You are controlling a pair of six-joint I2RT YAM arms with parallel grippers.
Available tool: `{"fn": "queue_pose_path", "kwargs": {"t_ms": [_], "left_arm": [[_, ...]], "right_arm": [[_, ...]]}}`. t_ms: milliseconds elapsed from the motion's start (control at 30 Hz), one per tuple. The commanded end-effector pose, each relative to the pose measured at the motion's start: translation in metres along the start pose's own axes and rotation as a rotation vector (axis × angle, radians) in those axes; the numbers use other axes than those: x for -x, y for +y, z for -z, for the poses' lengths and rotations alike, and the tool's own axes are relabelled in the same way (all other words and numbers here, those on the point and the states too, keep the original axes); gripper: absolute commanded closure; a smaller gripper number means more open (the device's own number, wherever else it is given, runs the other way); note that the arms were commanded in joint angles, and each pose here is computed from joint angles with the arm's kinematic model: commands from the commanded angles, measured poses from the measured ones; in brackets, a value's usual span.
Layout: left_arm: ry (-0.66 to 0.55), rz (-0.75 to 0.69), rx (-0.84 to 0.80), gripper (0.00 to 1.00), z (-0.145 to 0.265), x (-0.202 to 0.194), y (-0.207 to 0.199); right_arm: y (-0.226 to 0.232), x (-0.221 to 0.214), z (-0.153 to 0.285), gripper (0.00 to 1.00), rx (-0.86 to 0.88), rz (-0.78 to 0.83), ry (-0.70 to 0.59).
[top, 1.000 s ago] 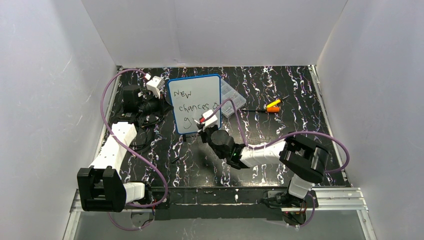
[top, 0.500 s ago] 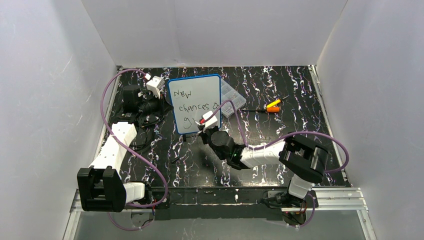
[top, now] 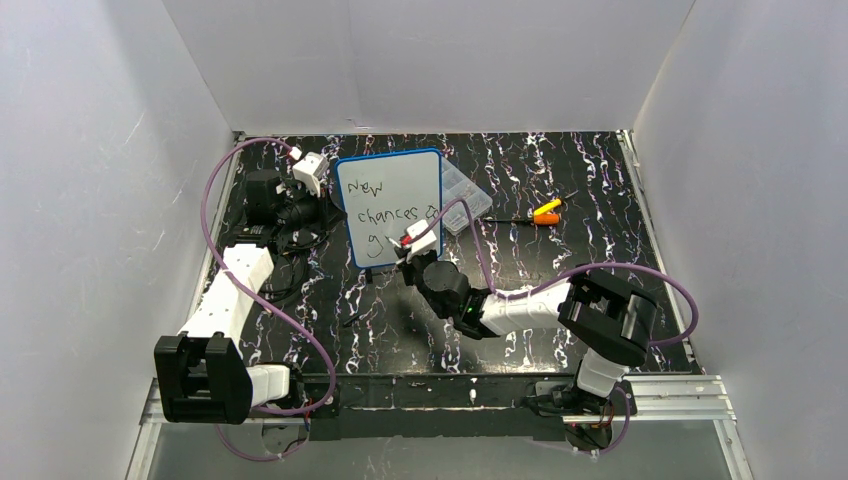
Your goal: Write a sentence on the whiteboard
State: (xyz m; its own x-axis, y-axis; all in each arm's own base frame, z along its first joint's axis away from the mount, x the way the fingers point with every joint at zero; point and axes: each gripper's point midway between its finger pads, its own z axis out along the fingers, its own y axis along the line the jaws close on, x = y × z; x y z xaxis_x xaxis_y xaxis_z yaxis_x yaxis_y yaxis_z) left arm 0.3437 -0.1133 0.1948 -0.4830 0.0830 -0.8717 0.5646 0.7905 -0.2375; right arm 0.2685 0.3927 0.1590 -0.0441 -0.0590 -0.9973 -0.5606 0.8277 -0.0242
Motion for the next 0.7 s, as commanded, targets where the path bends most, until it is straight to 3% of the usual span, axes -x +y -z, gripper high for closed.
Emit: {"fn": "queue_pose_path", "kwargs": {"t_ms": [0, 433, 667], "left_arm": [[-0.025, -0.015, -0.034, 1.00, 0.002, 0.006, -0.008], [-0.025, -0.015, -0.035, 1.00, 0.002, 0.006, -0.008], [-0.025, -0.014, -0.035, 1.00, 0.002, 0.006, -0.008]], "right_arm": [[-0.012, 0.035, -0.001, 0.99, -0.069, -0.052, -0.101], [-0.022, 0.024, 0.005, 0.99, -0.105, -0.050, -0.072], [-0.014, 0.040, 0.013, 0.99, -0.027, -0.074, -0.119]]}}
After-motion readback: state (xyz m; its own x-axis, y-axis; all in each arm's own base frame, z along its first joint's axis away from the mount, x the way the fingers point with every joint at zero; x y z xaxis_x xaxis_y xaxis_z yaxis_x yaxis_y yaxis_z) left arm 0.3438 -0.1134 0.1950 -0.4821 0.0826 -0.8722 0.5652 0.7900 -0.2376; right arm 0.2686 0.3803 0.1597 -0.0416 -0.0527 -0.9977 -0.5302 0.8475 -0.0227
